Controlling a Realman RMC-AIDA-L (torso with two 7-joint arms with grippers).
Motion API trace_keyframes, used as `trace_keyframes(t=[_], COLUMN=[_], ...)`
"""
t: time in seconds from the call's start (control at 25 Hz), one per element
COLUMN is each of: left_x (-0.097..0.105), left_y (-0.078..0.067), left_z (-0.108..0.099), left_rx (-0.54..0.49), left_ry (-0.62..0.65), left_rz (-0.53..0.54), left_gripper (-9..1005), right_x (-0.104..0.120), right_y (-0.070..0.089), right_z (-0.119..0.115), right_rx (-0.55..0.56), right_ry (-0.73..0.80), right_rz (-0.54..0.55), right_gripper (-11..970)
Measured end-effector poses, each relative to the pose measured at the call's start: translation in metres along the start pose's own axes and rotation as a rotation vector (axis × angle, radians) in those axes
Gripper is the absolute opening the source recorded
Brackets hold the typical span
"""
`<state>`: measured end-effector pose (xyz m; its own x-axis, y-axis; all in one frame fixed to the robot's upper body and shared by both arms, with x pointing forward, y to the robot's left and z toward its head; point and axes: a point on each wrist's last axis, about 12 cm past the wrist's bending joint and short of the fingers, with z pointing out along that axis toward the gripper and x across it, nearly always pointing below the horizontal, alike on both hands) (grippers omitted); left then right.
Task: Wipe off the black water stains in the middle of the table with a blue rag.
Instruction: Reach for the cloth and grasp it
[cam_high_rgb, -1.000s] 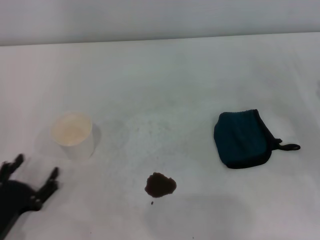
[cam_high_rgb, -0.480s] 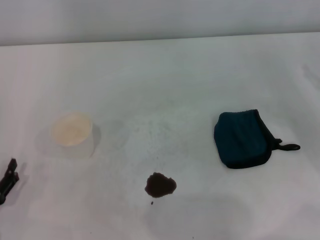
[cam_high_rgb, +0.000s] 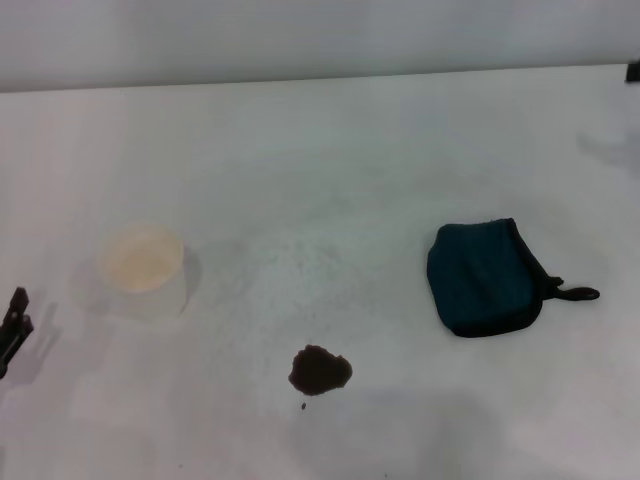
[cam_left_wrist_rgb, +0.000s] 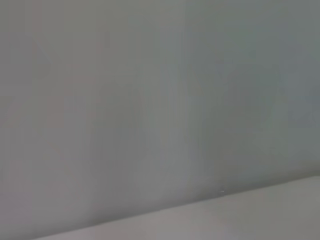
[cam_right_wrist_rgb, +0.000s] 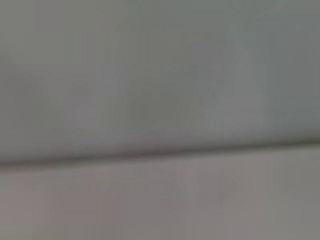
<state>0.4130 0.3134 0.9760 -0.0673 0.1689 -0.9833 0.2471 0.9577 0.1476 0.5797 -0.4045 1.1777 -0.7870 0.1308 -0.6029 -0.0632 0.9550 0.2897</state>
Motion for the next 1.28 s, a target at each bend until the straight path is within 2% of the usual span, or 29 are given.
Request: trace_keyframes(t=[0.04, 0.08, 0.12, 0.16, 0.4, 0.44, 0.52, 0.64, 0.76, 1.0, 1.28], left_x=[-0.001, -0.003, -0.004, -0.005, -0.015, -0.017, -0.019, -0.021, -0.023, -0.025, -0.027], left_y=[0.0, 0.001, 0.001, 0.002, 0.004, 0.004, 0.005, 0.01, 0.01, 0.012, 0.014], left_z=[0.002, 0.005, 0.007, 0.01, 0.027, 0.031, 0.035, 0.038, 0.042, 0.046, 0.048], left_rx=[0.003, 0.006, 0.008, 0.01, 0.022, 0.024, 0.022, 0.016, 0.021, 0.017, 0.007], left_ry=[-0.006, -0.012, -0.019, -0.025, -0.063, -0.071, -0.079, -0.083, -0.09, -0.1, -0.106], left_rz=[0.002, 0.005, 0.009, 0.013, 0.02, 0.021, 0.024, 0.037, 0.043, 0.044, 0.056], left_gripper=[879, 879, 879, 879, 878, 878, 878, 879, 879, 878, 879], right_x=[0.0, -0.003, -0.006, -0.006, 0.005, 0.007, 0.013, 0.019, 0.022, 0.03, 0.04], right_y=[0.0, 0.009, 0.024, 0.024, 0.085, 0.093, 0.116, 0.141, 0.161, 0.178, 0.175], right_z=[0.0, 0.0, 0.003, 0.003, 0.026, 0.03, 0.04, 0.049, 0.055, 0.071, 0.094], right_rx=[0.0, 0.009, 0.043, 0.043, 0.139, 0.137, 0.12, 0.089, 0.061, 0.032, 0.055], right_ry=[0.0, 0.059, 0.166, 0.166, 0.414, 0.433, 0.472, 0.494, 0.505, 0.524, 0.551], right_rz=[0.0, -0.021, -0.062, -0.062, -0.225, -0.242, -0.272, -0.3, -0.315, -0.331, -0.349], right_gripper=[842, 842, 841, 838, 823, 820, 747, 637, 642, 646, 647])
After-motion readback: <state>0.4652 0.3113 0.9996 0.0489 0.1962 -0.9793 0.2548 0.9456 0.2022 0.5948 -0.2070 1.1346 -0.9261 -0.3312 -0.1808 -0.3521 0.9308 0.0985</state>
